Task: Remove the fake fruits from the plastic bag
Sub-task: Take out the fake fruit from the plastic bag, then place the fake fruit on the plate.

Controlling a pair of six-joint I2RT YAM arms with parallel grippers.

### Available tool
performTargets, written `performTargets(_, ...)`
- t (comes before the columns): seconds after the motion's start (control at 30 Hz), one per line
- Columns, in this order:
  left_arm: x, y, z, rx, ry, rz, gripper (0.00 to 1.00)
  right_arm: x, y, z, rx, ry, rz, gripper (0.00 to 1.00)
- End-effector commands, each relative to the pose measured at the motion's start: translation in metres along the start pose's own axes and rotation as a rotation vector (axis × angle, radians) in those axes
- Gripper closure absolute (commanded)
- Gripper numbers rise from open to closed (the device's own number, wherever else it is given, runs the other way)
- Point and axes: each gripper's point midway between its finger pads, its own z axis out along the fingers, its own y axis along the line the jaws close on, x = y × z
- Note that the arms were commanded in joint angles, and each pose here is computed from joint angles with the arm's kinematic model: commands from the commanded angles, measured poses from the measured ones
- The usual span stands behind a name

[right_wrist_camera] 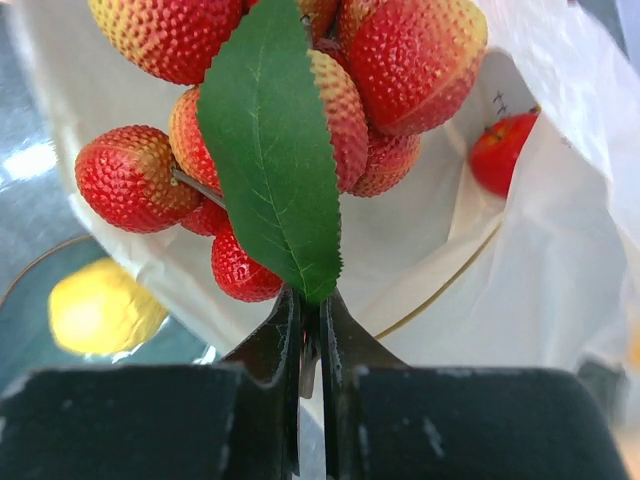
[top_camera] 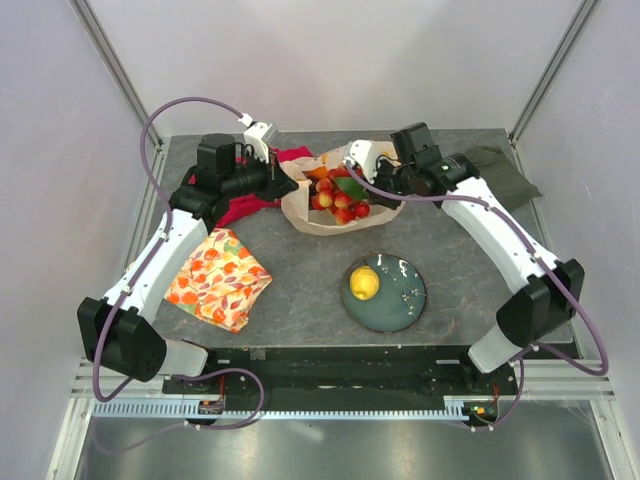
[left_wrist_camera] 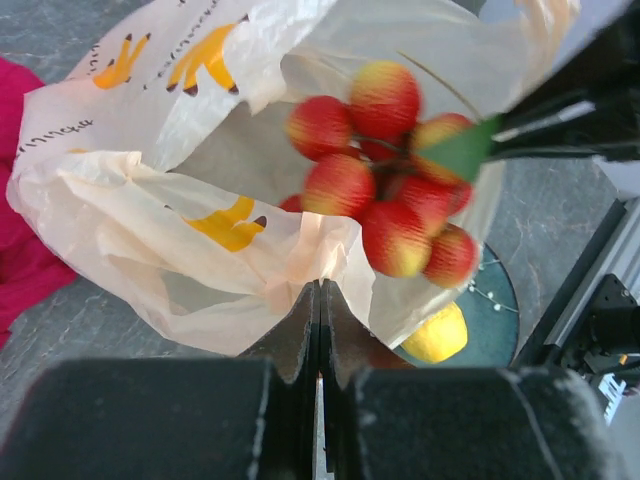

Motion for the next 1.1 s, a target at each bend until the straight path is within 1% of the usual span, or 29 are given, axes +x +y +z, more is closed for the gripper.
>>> performTargets(0.0,-0.023,0.0,-0.003,-0.027,-0.066,0.017,0.98,-0.039,0.011,-0.069,0.061,-0.143,-0.027,1.0)
performTargets(0.07,-0.022,-0.003,-0.004,-0.013,-0.063,0.003,0.99,-0.051,0.015,-0.097,0.107,-0.196,0.018,1.0)
performTargets(0.13,-0.02,-0.006,-0.005,-0.003,-0.064,-0.009,0.98,-0.058,0.014,-0.117,0.148,-0.227,0.042,1.0)
performTargets(0.17,-0.021,-0.007,-0.007,-0.002,-0.069,-0.005,0.98,-0.063,0.019,-0.132,0.163,-0.255,0.042,1.0)
performTargets(0.2,-0.022,-0.007,-0.008,-0.005,-0.073,0.007,0.98,-0.062,0.022,-0.137,0.162,-0.259,0.039,1.0)
performTargets(0.33,-0.029,-0.009,-0.018,-0.018,-0.095,0.062,0.99,-0.021,0.058,-0.152,0.109,-0.166,0.007,1.0)
performTargets(0.37,-0.029,-0.008,-0.019,-0.021,-0.098,0.078,0.98,0.002,0.066,-0.142,0.091,-0.107,0.01,1.0)
performTargets(0.43,-0.031,-0.008,-0.02,-0.028,-0.103,0.088,0.99,0.021,0.074,-0.149,0.115,-0.086,-0.039,1.0)
performTargets(0.47,-0.036,-0.008,-0.022,-0.039,-0.115,0.09,0.99,0.045,0.078,-0.139,0.114,-0.024,-0.039,1.0)
performTargets(0.53,-0.038,-0.009,-0.024,-0.036,-0.121,0.087,0.98,0.06,0.084,-0.141,0.131,-0.004,-0.033,1.0)
performTargets(0.57,-0.041,-0.011,-0.025,-0.027,-0.127,0.082,0.98,0.074,0.092,-0.135,0.111,0.024,-0.019,1.0)
performTargets(0.63,-0.043,-0.011,-0.026,-0.023,-0.129,0.069,0.98,0.085,0.099,-0.134,0.113,0.033,0.015,1.0)
performTargets(0.77,-0.043,-0.014,-0.024,-0.006,-0.118,0.066,0.98,0.12,0.113,-0.113,0.087,0.101,0.074,1.0)
performTargets(0.87,-0.039,-0.01,-0.019,-0.008,-0.102,0.058,0.99,0.131,0.109,-0.099,0.105,0.111,0.093,1.0)
performTargets(0.93,-0.036,-0.007,-0.014,-0.008,-0.087,0.051,0.98,0.135,0.099,-0.091,0.136,0.131,0.106,1.0)
performTargets(1.07,-0.04,-0.005,-0.01,-0.006,-0.085,0.05,0.99,0.146,0.096,-0.08,0.116,0.178,0.122,1.0)
